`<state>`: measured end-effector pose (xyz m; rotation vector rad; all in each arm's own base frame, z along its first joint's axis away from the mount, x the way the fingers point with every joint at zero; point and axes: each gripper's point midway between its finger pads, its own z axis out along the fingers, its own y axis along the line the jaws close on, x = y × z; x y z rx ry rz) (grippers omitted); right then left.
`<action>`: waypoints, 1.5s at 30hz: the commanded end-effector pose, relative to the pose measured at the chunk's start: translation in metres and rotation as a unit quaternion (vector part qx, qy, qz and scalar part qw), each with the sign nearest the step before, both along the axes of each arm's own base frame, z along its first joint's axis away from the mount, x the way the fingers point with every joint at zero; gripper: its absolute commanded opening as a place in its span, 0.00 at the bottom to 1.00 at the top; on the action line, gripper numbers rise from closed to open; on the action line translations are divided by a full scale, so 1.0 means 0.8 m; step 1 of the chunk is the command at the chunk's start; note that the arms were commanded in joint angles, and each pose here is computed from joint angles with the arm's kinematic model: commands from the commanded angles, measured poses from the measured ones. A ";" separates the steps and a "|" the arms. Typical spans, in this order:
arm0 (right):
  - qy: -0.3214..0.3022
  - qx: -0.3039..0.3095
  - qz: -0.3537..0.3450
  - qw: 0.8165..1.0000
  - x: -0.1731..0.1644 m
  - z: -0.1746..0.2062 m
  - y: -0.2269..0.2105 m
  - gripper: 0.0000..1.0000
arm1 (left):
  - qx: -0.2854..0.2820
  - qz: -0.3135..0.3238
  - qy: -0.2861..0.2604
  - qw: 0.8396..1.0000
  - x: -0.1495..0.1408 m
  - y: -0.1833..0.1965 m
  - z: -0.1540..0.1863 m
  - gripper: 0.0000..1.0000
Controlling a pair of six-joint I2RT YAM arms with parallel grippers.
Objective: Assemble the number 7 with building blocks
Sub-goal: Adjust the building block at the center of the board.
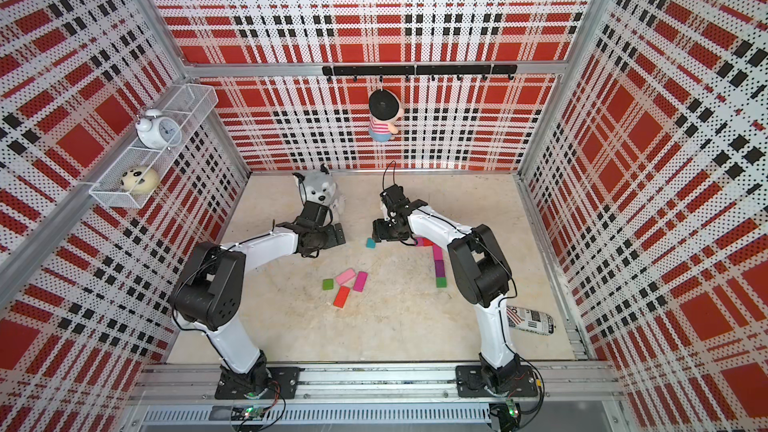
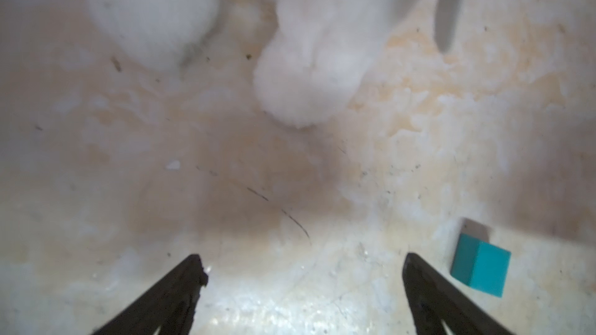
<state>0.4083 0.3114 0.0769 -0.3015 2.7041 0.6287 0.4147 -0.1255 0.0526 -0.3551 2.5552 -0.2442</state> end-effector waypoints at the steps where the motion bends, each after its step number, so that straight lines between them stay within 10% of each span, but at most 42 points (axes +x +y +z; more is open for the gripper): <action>1: 0.011 0.051 0.006 0.999 0.001 0.001 0.027 0.61 | -0.022 -0.018 -0.037 0.999 0.016 -0.013 0.028 0.99; 45: 0.043 0.048 0.042 0.997 0.007 -0.054 0.059 0.54 | -0.066 -0.031 -0.036 0.997 0.014 -0.030 0.014 1.00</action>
